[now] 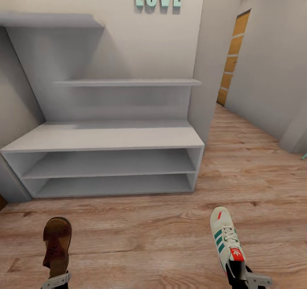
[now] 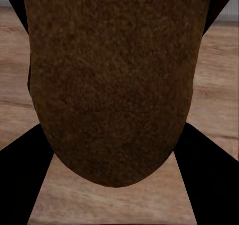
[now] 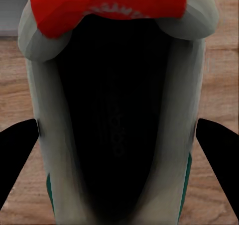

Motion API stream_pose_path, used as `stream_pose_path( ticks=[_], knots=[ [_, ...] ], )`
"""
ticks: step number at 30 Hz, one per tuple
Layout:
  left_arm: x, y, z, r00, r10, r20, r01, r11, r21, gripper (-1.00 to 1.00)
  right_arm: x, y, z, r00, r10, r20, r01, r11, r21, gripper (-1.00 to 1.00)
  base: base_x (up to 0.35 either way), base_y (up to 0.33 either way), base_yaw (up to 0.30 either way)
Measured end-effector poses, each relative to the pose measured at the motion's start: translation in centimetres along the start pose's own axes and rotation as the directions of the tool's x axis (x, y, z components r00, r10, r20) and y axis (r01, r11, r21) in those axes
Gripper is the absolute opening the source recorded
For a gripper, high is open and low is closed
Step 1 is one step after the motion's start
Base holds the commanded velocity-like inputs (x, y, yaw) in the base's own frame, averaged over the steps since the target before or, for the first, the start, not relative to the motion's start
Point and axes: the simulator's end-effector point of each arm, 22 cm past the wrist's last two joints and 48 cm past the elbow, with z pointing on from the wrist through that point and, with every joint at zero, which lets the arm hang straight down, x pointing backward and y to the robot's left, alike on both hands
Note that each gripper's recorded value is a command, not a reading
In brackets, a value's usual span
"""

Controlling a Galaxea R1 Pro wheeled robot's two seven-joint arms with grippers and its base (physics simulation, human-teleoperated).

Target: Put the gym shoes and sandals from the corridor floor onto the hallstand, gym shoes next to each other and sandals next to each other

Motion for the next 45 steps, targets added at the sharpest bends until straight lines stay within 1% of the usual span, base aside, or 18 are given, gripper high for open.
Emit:
stream_pose_path(
  ticks=[3, 7, 22, 29, 31, 32, 33, 34, 36, 37, 41, 44, 45],
  knots=[
    [-0.1, 0.0, 0.0, 1.0, 0.0, 0.001, 0.0, 1.0, 0.0, -1.0, 0.0, 0.0, 0.0, 1.0, 0.0, 0.0, 0.0, 1.0, 0.0, -1.0, -0.002, 0.303, 0.104],
    [-0.1, 0.0, 0.0, 1.0, 0.0, 0.001, 0.0, 1.0, 0.0, -1.0, 0.0, 0.0, 0.0, 1.0, 0.0, 0.001, 0.0, 1.0, 0.001, -1.0, 0.0, 0.109, 0.01],
    [-0.1, -0.1, 0.0, 1.0, 0.002, 0.001, -0.002, 1.0, 0.002, -1.0, 0.1, 0.0, 0.0, 1.0, -0.001, -0.002, 0.001, 1.0, 0.001, -1.0, 0.0, 0.005, 0.0],
    [0.2, -0.1, 0.2, 1.0, 0.002, -0.018, -0.002, 1.0, 0.004, -1.0, 0.2, -0.3, -0.1, 1.0, 0.0, -0.005, 0.0, 1.0, 0.007, -1.0, 0.0, 0.0, 0.0],
    [0.6, -0.1, 0.3, 0.999, 0.001, -0.04, -0.001, 1.0, 0.005, -1.0, 0.2, -0.4, -0.1, 1.0, 0.001, -0.005, -0.001, 1.0, 0.011, -1.0, 0.0, 0.0, 0.0],
    [1.5, -0.1, 0.4, 0.996, -0.001, -0.088, 0.002, 1.0, 0.006, -1.0, 0.1, -0.8, -0.1, 1.0, 0.002, -0.004, -0.002, 1.0, 0.022, -1.0, 0.0, 0.0, 0.0],
    [2.8, -0.1, 0.4, 0.988, -0.005, -0.157, 0.006, 1.0, 0.007, -1.0, 0.1, -1.8, -0.1, 1.0, 0.009, -0.002, -0.009, 0.999, 0.051, -1.0, 0.0, 0.0, 0.0],
    [3.4, -0.2, 0.5, 0.98, -0.007, -0.198, 0.009, 1.0, 0.007, -1.0, 0.0, -2.4, -0.1, 1.0, 0.014, 0.0, -0.014, 0.997, 0.071, -1.0, 0.0, 0.0, 0.0],
    [3.6, -0.3, 0.8, 0.974, -0.01, -0.227, 0.012, 1.0, 0.007, -1.0, 0.0, -3.1, -0.2, 1.0, 0.019, 0.002, -0.019, 0.996, 0.09, -1.0, 0.0, 0.0, 0.0],
    [3.4, -0.5, 1.2, 0.97, -0.011, -0.244, 0.013, 1.0, 0.007, -1.0, -0.1, -3.9, -0.2, 1.0, 0.03, 0.006, -0.03, 0.993, 0.113, -1.0, 0.0, 0.0, 0.0],
    [2.2, -0.8, 2.6, 0.966, -0.005, -0.259, 0.007, 1.0, 0.004, -1.0, -0.3, -5.1, -0.3, 0.999, 0.044, 0.012, -0.045, 0.988, 0.148, -1.0, 0.0, 0.0, 0.0],
    [1.3, -1.0, 3.4, 0.963, 0.018, -0.269, -0.018, 1.0, 0.001, -1.0, -0.3, -5.5, -0.4, 0.999, 0.049, 0.013, -0.051, 0.986, 0.16, -1.0, 0.0, 0.0, 0.0],
    [1.1, -1.0, 3.7, 0.96, 0.032, -0.28, -0.033, 0.999, 0.0, -1.0, -0.3, -5.6, -0.4, 0.999, 0.05, 0.014, -0.052, 0.985, 0.163, -1.0, 0.0, 0.0, 0.0]
  ],
)
